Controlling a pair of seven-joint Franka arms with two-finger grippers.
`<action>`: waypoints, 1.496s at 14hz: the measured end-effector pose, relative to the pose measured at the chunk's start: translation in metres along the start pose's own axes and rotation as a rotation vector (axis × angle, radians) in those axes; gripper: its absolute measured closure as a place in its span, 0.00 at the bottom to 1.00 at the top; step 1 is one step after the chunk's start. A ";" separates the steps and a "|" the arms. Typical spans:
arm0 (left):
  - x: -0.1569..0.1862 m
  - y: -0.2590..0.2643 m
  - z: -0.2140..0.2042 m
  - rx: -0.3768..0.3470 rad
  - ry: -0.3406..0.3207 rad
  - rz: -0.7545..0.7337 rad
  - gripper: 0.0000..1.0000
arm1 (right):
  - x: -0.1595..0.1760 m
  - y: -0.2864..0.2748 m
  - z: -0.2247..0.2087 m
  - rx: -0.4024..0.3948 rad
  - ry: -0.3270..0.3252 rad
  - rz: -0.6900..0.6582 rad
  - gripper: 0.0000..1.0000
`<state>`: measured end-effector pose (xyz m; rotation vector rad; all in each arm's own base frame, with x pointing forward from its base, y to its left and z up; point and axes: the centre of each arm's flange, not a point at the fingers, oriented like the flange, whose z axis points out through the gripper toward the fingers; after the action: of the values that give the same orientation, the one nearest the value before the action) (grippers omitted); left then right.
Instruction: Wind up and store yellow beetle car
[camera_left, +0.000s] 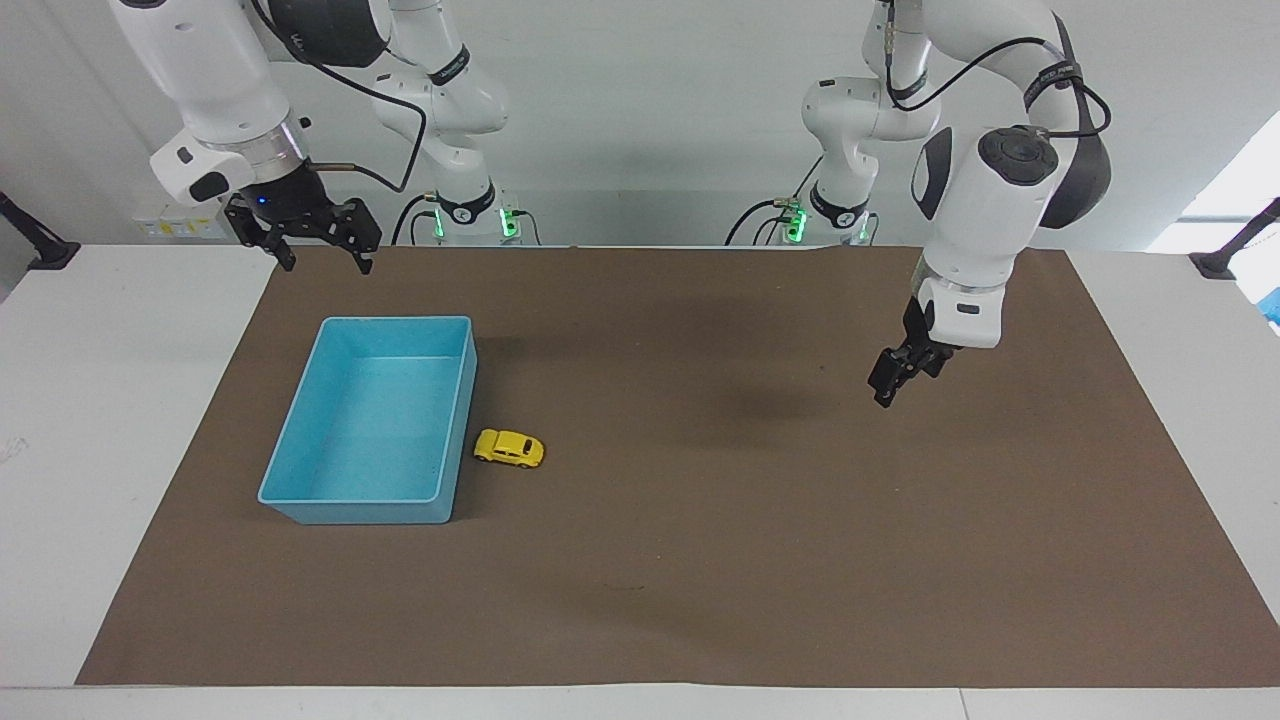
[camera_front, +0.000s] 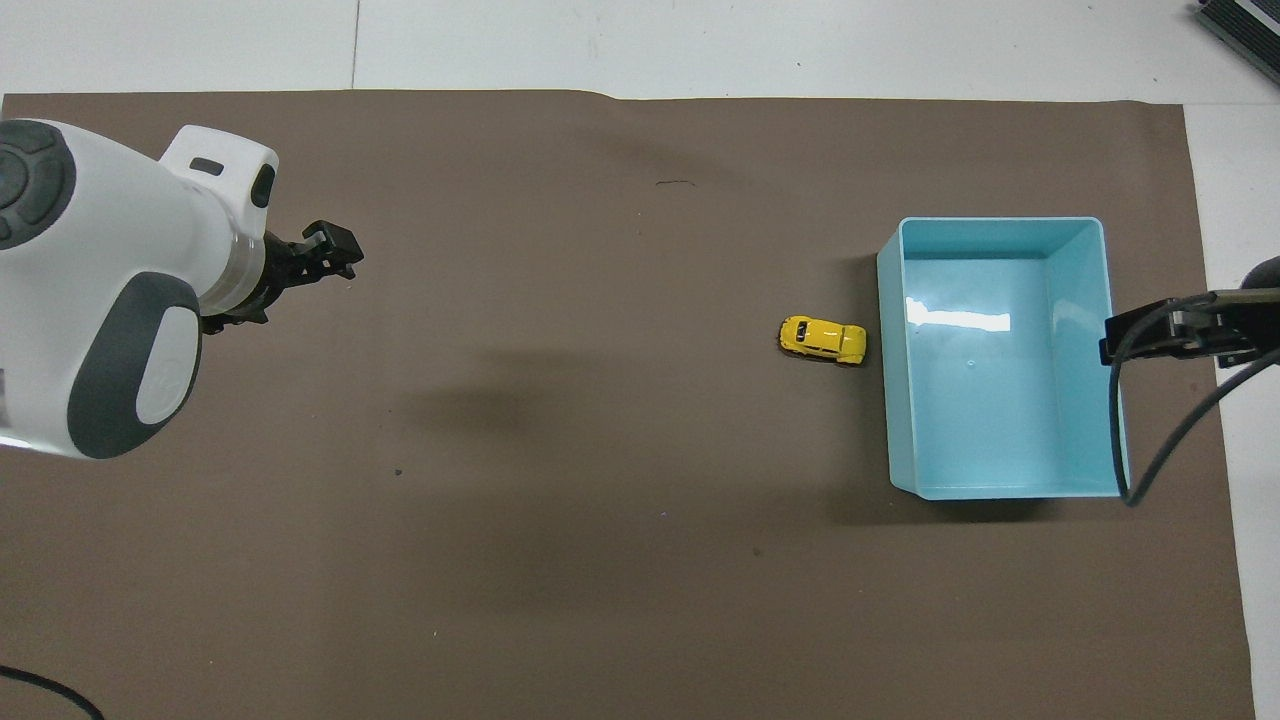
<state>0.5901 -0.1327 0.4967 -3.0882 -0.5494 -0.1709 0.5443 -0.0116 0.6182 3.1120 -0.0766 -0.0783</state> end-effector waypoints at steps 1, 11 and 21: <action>0.000 -0.005 -0.003 0.008 -0.009 0.086 0.00 | -0.001 0.001 -0.001 0.000 0.003 0.001 0.00; 0.000 -0.051 -0.040 0.039 -0.060 0.399 0.00 | -0.010 0.008 -0.006 0.000 -0.019 0.063 0.00; -0.015 -0.058 -0.120 0.002 -0.047 0.442 0.00 | -0.009 -0.008 -0.004 -0.005 -0.014 0.376 0.00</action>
<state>0.5429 -0.0854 0.6135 -3.1194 0.1396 -0.0939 0.5359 -0.0029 0.6224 3.0293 -0.6536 -0.0898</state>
